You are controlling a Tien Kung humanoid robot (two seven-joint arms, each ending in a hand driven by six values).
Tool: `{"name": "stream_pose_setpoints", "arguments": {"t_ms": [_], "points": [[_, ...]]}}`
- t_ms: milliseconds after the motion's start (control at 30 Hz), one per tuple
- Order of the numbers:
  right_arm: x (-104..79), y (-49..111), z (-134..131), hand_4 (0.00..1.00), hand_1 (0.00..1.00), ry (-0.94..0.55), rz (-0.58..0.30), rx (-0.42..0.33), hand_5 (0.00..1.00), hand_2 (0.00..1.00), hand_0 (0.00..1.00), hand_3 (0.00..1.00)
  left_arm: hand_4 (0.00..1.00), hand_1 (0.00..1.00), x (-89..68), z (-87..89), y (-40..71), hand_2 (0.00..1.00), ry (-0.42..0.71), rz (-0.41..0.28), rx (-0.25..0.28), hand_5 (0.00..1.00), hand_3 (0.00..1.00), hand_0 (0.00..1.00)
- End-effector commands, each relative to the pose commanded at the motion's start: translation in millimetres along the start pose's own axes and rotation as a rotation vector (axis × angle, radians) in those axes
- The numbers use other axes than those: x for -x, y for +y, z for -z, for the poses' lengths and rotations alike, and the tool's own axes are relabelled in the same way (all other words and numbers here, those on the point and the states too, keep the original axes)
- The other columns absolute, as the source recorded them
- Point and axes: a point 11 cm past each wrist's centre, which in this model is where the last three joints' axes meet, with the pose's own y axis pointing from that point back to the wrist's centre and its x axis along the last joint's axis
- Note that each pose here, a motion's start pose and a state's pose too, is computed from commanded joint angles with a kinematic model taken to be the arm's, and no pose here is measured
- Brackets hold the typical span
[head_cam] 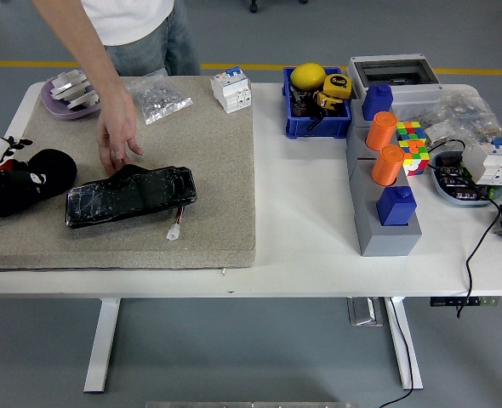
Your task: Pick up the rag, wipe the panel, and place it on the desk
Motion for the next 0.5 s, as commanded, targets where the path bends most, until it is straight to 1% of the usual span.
{"name": "stream_pose_setpoints", "arguments": {"t_ms": [133,167,333,367,500], "points": [[0.2,0.4,2,0.998,0.284,0.003,0.0,-0.003,0.554,0.654,0.759,0.614,0.861,0.944,4.7,3.4,-2.7,0.944,-0.001,0.014,-0.019,0.243,0.867,0.903],[0.3,0.5,3,0.998,0.284,0.003,-0.001,-0.004,0.554,0.654,0.759,0.614,0.86,0.9,6.2,3.9,-3.3,0.915,0.003,0.014,-0.021,0.246,0.858,0.849],[1.3,1.2,7,0.998,0.284,0.004,0.001,-0.013,0.554,0.654,0.759,0.614,0.86,0.9,10.7,5.2,-4.1,0.915,0.001,0.014,-0.03,0.246,0.858,0.849],[1.6,1.3,7,0.998,0.284,0.006,0.002,-0.014,0.554,0.654,0.759,0.615,0.852,0.831,11.8,6.5,-4.3,0.885,0.004,0.012,-0.034,0.251,0.827,0.678],[2.7,1.6,8,0.998,0.284,0.01,0.004,-0.018,0.554,0.654,0.759,0.615,0.852,0.831,12.6,10.6,-4.9,0.885,0.015,-0.011,-0.045,0.251,0.827,0.678]]}}
